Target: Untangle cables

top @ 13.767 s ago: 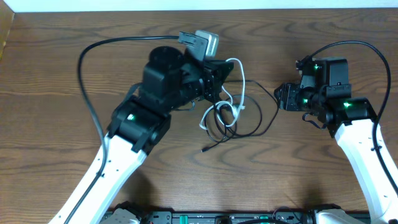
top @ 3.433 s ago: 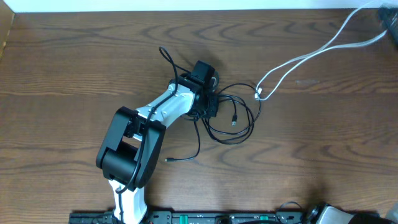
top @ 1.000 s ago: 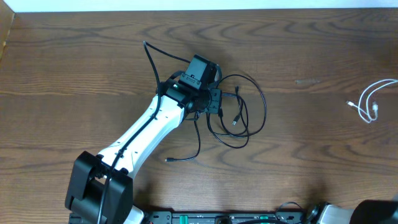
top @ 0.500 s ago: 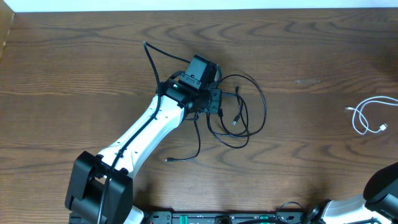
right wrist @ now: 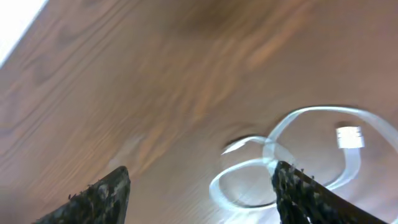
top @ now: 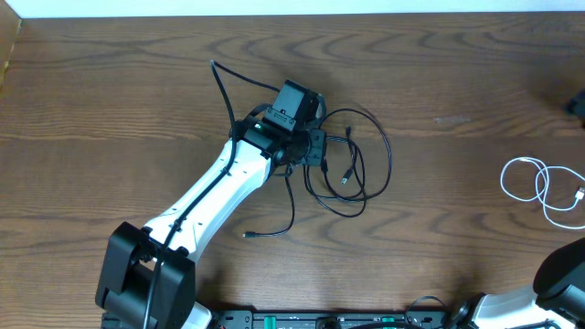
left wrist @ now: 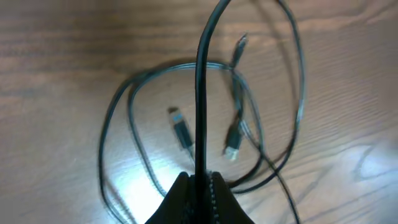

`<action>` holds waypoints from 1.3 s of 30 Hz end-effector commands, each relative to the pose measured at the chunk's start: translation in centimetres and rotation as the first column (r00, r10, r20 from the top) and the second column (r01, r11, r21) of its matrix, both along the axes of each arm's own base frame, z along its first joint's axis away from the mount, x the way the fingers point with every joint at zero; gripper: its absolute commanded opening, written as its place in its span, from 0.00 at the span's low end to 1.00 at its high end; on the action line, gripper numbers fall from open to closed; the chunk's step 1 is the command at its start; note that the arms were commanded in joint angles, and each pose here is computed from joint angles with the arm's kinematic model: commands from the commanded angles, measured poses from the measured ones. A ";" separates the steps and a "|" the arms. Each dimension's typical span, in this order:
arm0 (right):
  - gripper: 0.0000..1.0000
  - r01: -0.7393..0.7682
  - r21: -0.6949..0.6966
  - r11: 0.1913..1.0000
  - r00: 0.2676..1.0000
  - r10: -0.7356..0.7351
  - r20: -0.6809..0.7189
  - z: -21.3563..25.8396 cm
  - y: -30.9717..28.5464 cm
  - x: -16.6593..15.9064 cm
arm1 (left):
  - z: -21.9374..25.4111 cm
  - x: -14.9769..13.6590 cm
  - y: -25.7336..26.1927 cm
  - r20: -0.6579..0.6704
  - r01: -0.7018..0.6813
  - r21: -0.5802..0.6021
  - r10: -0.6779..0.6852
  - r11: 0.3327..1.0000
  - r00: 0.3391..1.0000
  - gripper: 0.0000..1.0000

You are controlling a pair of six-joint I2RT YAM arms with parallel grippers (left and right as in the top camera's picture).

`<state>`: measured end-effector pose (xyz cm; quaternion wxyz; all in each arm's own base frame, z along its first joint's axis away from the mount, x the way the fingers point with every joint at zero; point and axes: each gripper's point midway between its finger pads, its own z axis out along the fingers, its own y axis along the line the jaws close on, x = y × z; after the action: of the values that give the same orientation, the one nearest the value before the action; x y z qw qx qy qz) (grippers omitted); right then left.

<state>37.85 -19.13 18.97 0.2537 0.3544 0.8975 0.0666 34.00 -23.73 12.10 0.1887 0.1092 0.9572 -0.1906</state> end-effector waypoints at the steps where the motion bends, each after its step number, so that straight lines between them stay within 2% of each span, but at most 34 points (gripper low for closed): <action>1: 0.73 -0.290 0.133 0.948 0.956 0.279 0.093 0.8 6.8 1.6 | 4.0 0.2 -3.3 0.091 0.122 -0.186 -0.106 0.975 0.990 0.08; 5: 0.80 -0.462 0.136 0.876 0.887 0.460 0.051 0.2 11.3 1.0 | 11.3 0.9 -5.1 0.305 0.228 -0.325 -0.126 0.918 0.944 0.08; 7: 0.80 -0.595 0.119 0.795 0.803 0.595 0.037 -0.2 15.2 0.9 | 16.5 0.5 -4.9 0.443 0.275 -0.365 -0.094 0.890 0.891 0.07; 13: 0.88 -0.754 0.109 0.648 0.654 0.755 0.039 -1.5 22.7 1.0 | 23.1 -1.8 -3.5 0.552 0.309 -0.424 -0.028 0.851 0.833 0.07; 19: 0.92 -0.866 0.085 0.492 0.497 0.866 0.054 -1.7 30.1 0.2 | 24.1 -2.4 -3.2 0.572 0.319 -0.429 -0.020 0.845 0.820 0.08; 22: 0.88 -0.904 0.035 0.427 0.428 0.900 0.087 -1.3 33.1 0.6 | 24.1 -2.5 -3.3 0.556 0.311 -0.447 -0.012 0.839 0.831 0.08; 26: 0.81 -0.921 -0.062 0.384 0.376 0.919 0.116 -0.5 35.3 1.8 | 24.2 -2.7 -3.4 0.552 0.323 -0.452 -0.023 0.831 0.833 0.07; 27: 0.79 -0.921 -0.089 0.380 0.369 0.922 0.118 -0.4 35.7 2.2 | 24.2 -2.7 -3.4 0.552 0.322 -0.452 -0.023 0.832 0.833 0.07; 29: 0.64 -0.915 -0.145 0.375 0.360 0.925 0.122 0.0 36.3 3.0 | 24.2 -2.7 -3.4 0.552 0.322 -0.452 -0.023 0.832 0.833 0.08; 32: 0.21 -0.910 -0.180 0.374 0.358 0.927 0.115 0.2 36.6 3.4 | 24.2 -2.7 -3.4 0.552 0.322 -0.452 -0.023 0.832 0.834 0.07; 34: 0.10 -0.911 -0.173 0.374 0.361 0.927 0.106 0.0 36.5 3.2 | 24.1 -2.7 -3.4 0.551 0.318 -0.450 -0.021 0.835 0.834 0.08; 36: 0.07 -0.906 -0.167 0.389 0.385 0.921 0.056 -0.7 35.6 2.9 | 23.6 -2.2 -3.0 0.550 0.291 -0.429 -0.008 0.855 0.835 0.07; 37: 0.06 -0.898 -0.172 0.406 0.411 0.912 0.005 -1.2 34.6 2.7 | 23.0 -1.8 -2.5 0.544 0.255 -0.410 0.010 0.876 0.839 0.07; 38: 0.02 -0.876 -0.187 0.445 0.464 0.883 -0.068 -1.9 32.9 2.6 | 22.3 -1.3 -1.9 0.531 0.211 -0.390 0.032 0.896 0.846 0.07; 39: 0.01 -0.854 -0.198 0.482 0.508 0.854 -0.110 -2.2 31.7 2.6 | 21.5 -1.0 -1.2 0.515 0.165 -0.367 0.052 0.916 0.856 0.08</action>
<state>40.06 16.07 18.17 0.2413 -0.2128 0.9321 0.1666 31.77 -26.67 34.18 0.4326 0.1768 0.7888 -0.3993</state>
